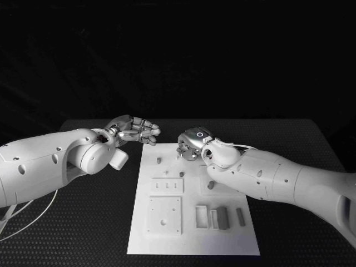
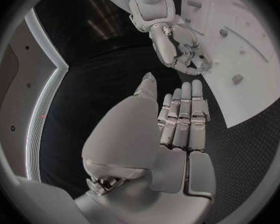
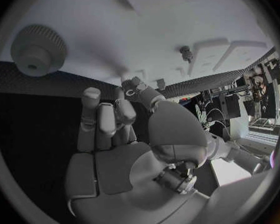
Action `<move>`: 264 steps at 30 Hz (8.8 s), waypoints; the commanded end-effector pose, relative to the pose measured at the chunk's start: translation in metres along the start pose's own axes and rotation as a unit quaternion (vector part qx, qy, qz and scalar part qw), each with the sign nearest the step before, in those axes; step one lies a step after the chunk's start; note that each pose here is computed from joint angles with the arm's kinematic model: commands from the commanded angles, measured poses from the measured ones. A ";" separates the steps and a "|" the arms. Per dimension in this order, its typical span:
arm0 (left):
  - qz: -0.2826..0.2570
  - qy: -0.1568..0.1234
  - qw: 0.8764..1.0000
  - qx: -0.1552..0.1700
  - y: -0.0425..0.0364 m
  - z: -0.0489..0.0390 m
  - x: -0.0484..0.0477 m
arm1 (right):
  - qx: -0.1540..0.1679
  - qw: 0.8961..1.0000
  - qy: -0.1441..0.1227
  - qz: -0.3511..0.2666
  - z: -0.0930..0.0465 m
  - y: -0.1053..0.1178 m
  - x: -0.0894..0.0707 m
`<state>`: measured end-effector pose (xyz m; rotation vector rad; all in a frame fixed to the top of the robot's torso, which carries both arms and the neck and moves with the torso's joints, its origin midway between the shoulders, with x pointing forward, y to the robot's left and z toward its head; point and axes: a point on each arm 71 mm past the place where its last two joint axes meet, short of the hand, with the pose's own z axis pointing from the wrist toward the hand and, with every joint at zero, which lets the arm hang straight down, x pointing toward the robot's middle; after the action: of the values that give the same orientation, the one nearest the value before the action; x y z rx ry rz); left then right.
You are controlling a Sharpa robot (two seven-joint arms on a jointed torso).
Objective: Assemble the parts on the task board
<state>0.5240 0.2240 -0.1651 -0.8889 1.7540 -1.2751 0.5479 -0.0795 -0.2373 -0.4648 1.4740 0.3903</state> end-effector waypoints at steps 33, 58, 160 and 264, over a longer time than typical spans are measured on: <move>0.000 0.009 1.000 0.003 -0.0013 0.0009 0.0027 | 0.013 1.000 -0.002 0.002 0.002 0.001 0.000; 0.000 0.009 1.000 0.002 -0.0013 0.0006 0.0028 | 0.025 1.000 0.014 0.011 0.002 -0.005 0.003; -0.005 0.011 1.000 -0.006 0.0012 -0.0016 -0.0015 | 0.063 0.996 0.019 0.064 0.005 -0.003 0.001; -0.001 0.005 1.000 -0.004 0.0084 -0.0016 -0.0128 | 0.069 0.986 0.130 0.077 -0.013 -0.088 -0.013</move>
<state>0.5283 0.2401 -0.1714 -0.9038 1.7617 -1.2597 0.5826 -0.1624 -0.2188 -0.2815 1.7790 0.3463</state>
